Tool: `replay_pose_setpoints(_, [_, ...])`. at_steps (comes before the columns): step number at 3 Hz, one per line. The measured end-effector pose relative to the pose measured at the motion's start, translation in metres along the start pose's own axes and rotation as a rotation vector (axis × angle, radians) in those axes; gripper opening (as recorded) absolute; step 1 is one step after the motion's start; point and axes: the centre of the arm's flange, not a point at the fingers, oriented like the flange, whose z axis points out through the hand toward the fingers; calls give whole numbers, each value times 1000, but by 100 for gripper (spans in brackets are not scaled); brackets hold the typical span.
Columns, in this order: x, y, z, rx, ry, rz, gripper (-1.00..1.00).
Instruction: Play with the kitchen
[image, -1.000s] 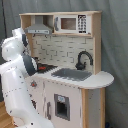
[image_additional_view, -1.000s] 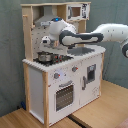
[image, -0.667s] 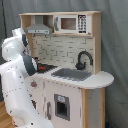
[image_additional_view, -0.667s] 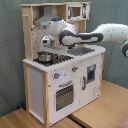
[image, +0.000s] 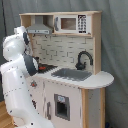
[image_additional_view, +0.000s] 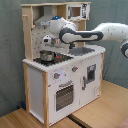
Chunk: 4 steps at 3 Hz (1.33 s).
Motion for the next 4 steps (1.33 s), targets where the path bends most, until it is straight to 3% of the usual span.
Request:
replay_pose_setpoints(1, [-13, -4, -20, 40, -29, 15, -100])
replay_pose_setpoints(2, [-36, -5, -43, 86, -59, 55, -100])
replay_pose_setpoints(4, [-86, -3, -60, 190, -161, 169, -100])
